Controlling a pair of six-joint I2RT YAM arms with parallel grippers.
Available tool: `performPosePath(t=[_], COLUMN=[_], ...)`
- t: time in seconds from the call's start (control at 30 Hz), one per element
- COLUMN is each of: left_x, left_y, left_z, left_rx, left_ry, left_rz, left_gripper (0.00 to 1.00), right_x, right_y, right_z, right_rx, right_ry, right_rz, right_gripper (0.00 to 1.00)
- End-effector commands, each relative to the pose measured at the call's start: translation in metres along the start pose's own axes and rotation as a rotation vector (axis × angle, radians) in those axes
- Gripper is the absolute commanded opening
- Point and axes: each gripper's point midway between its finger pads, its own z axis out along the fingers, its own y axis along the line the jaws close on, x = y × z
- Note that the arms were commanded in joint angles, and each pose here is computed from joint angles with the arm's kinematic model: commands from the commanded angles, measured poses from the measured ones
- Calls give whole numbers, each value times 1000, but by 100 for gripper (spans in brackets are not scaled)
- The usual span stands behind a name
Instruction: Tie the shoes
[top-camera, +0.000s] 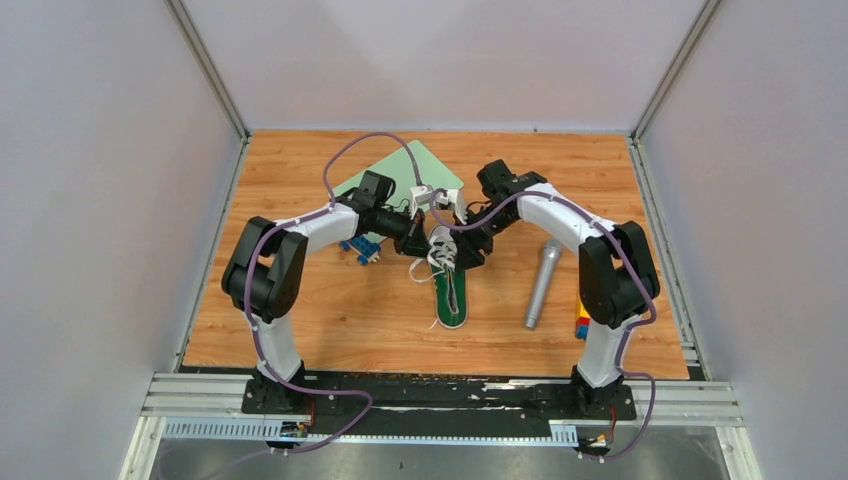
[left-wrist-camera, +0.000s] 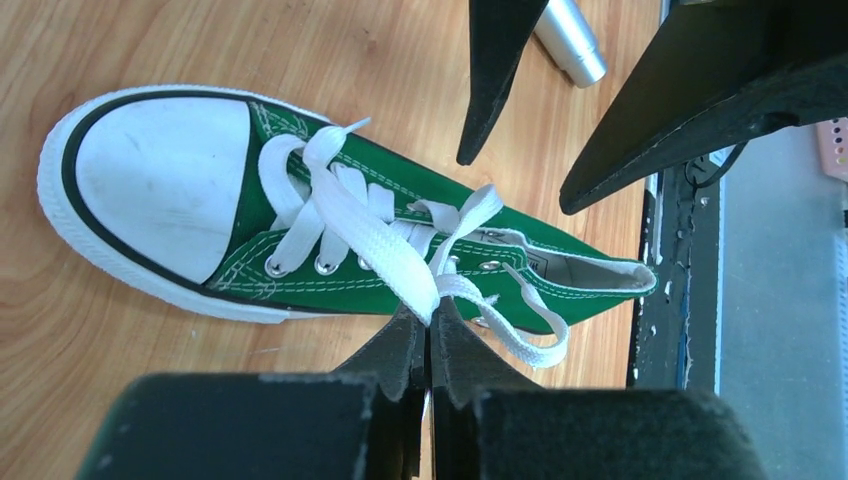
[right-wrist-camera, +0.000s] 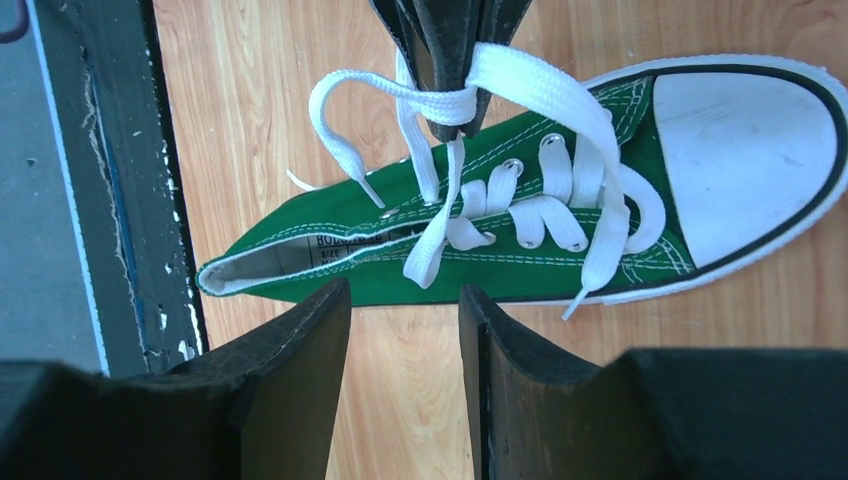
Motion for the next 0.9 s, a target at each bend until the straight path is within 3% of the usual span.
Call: performPosePath(t=[0.0, 0.33, 0.53, 0.87], left_x=[-28, -37, -40, -36], left_y=[-13, -10, -9, 1], left_z=[-7, -5, -5, -7], left_rx=[9, 24, 32, -5], left_ry=[-47, -44, -35, 13], left_rz=[130, 146, 176, 247], left_gripper=[0, 0, 0, 0], right_x=[-16, -29, -34, -36], right_y=[-5, -16, -24, -21], right_z=[12, 23, 25, -8], right_rx=[-44, -98, -108, -108], right_ry=[-52, -102, -115, -194], right_rz=[44, 121, 140, 182], right_gripper=[43, 39, 19, 0])
